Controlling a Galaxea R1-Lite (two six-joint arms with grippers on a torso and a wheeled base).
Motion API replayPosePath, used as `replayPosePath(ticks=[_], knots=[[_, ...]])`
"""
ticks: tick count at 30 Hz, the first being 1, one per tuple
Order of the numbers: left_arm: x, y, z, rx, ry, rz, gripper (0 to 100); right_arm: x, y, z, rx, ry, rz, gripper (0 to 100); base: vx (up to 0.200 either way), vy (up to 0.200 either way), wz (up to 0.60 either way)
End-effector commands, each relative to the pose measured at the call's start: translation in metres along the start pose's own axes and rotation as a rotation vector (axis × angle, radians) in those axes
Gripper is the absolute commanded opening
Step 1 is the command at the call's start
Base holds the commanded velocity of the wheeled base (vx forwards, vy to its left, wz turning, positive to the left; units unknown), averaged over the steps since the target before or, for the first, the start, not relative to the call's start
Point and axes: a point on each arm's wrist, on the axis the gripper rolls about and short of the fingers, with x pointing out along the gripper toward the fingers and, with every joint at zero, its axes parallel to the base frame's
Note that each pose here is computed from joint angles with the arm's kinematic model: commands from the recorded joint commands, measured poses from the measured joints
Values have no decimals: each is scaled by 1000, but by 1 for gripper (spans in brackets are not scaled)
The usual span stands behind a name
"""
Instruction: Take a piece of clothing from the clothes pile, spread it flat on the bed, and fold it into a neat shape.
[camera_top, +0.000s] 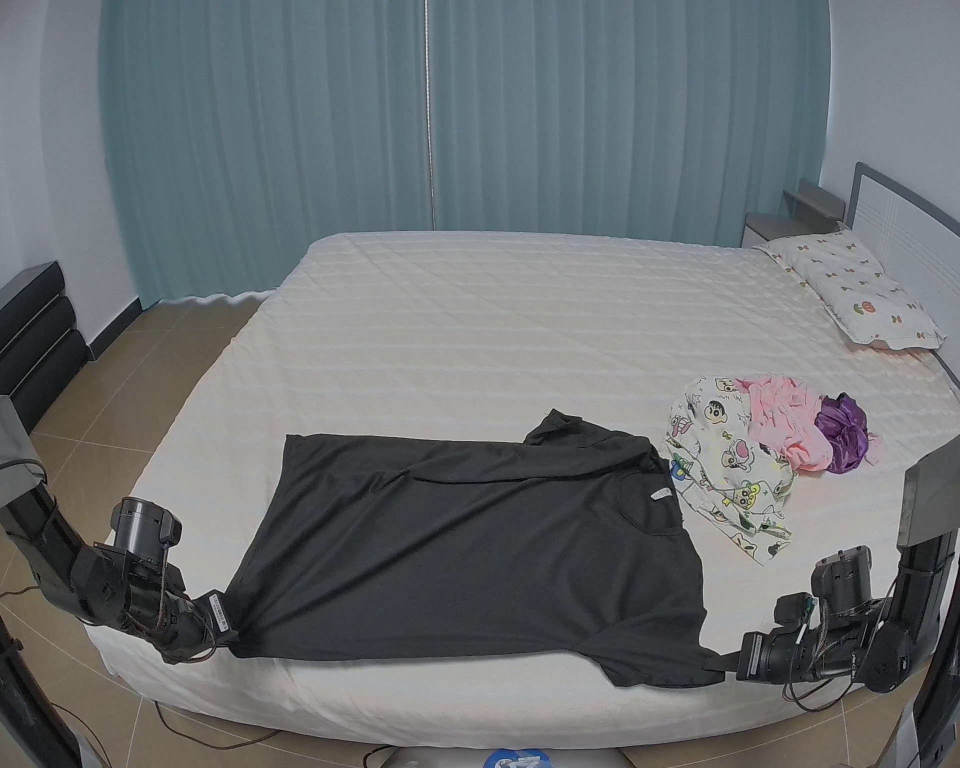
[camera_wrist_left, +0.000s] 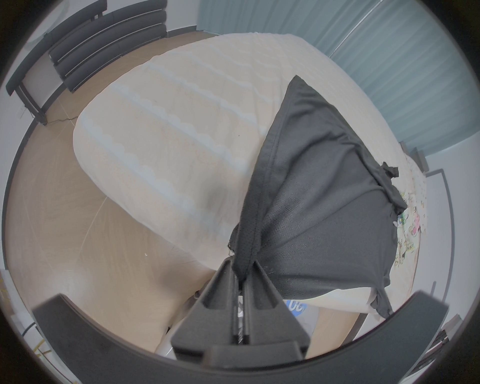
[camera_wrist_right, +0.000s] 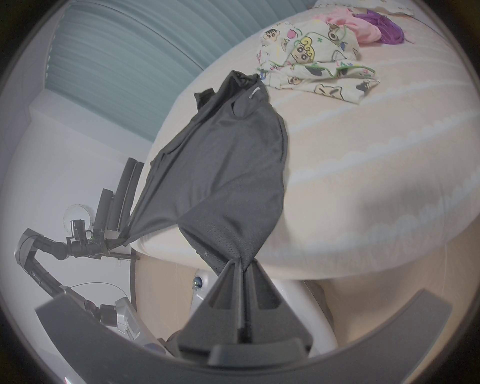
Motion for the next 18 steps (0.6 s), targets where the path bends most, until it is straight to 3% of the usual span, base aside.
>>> replayPosePath(ticks=[1, 8, 18], knots=[[0, 3, -6, 40, 33, 22, 0, -21, 6, -9, -38, 34, -44, 0, 0, 0, 0], [1, 10, -18, 93, 78, 42, 0, -31, 5, -18, -30, 91, -101, 0, 0, 0, 0], [-2, 23, -40, 143, 153, 71, 0, -41, 8, -22, -37, 97, -131, 0, 0, 0, 0]])
